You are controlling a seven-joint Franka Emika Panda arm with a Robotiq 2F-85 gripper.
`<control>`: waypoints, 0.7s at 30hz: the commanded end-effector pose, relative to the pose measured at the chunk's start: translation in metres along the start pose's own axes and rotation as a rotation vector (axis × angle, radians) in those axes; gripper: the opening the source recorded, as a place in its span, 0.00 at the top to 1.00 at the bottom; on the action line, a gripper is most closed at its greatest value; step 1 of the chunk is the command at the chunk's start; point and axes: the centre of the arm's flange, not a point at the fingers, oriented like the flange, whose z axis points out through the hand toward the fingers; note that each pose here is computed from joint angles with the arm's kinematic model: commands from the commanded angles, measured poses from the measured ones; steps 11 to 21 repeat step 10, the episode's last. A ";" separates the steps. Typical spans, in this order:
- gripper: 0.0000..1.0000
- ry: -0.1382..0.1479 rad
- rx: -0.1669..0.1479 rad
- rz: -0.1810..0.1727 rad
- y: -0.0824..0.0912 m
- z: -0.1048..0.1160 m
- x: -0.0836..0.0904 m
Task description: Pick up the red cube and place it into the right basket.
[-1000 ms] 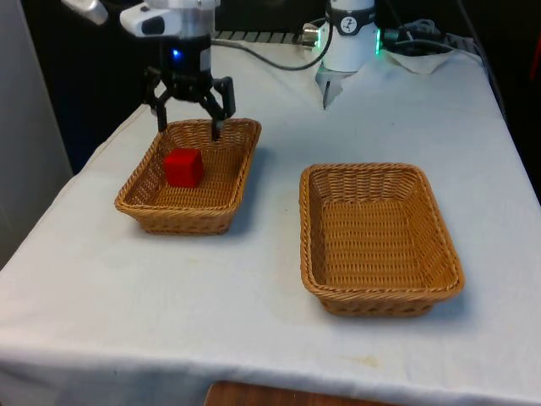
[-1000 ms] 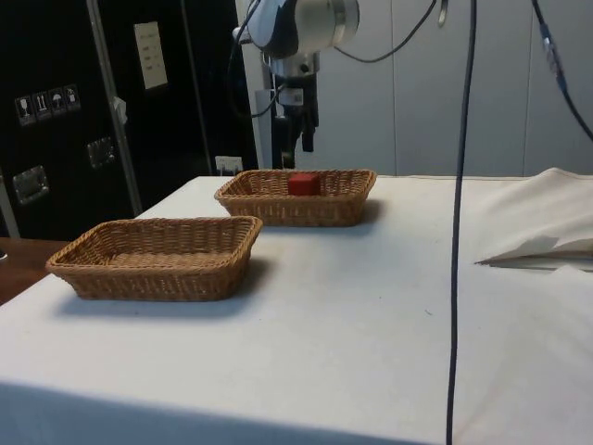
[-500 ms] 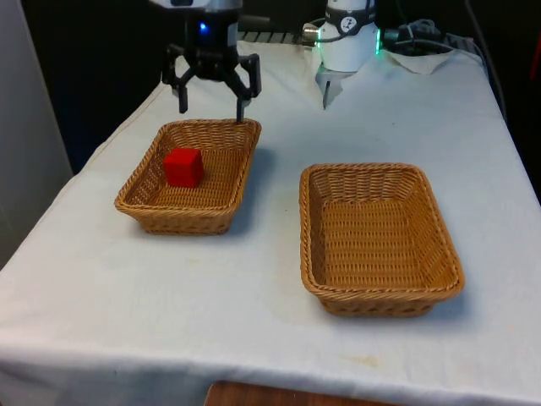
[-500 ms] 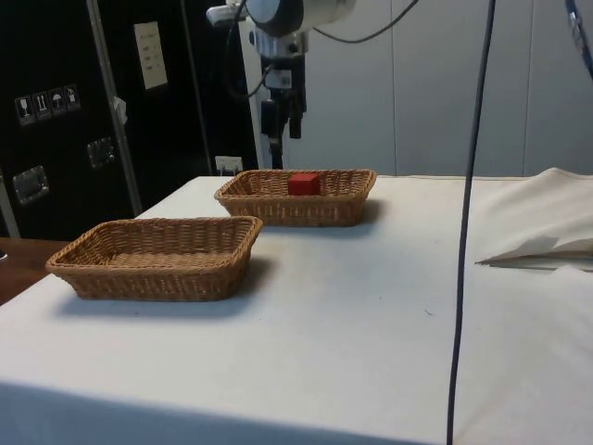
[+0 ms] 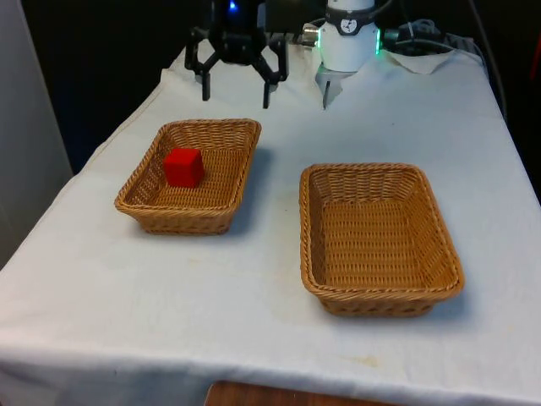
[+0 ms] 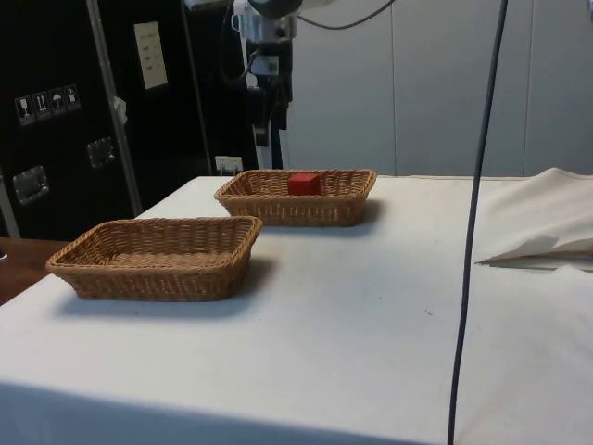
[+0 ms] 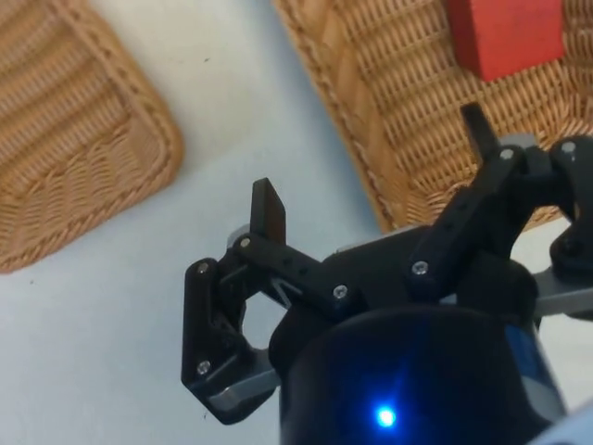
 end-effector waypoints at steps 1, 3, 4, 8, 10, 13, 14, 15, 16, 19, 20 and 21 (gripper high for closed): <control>0.00 0.001 -0.008 -0.005 -0.005 -0.003 0.001; 0.00 0.006 -0.006 -0.011 -0.010 -0.007 0.002; 0.00 0.008 -0.005 -0.016 -0.013 -0.008 0.003; 0.00 0.017 0.000 -0.032 -0.025 -0.013 0.004; 0.00 0.022 0.014 -0.037 -0.028 -0.014 0.006; 0.00 0.022 0.014 -0.037 -0.028 -0.014 0.006; 0.00 0.022 0.014 -0.037 -0.028 -0.014 0.006; 0.00 0.022 0.014 -0.037 -0.028 -0.014 0.006; 0.00 0.022 0.014 -0.037 -0.028 -0.014 0.006; 0.00 0.022 0.014 -0.037 -0.028 -0.014 0.006; 0.00 0.022 0.014 -0.037 -0.028 -0.014 0.006; 0.00 0.022 0.014 -0.037 -0.028 -0.014 0.006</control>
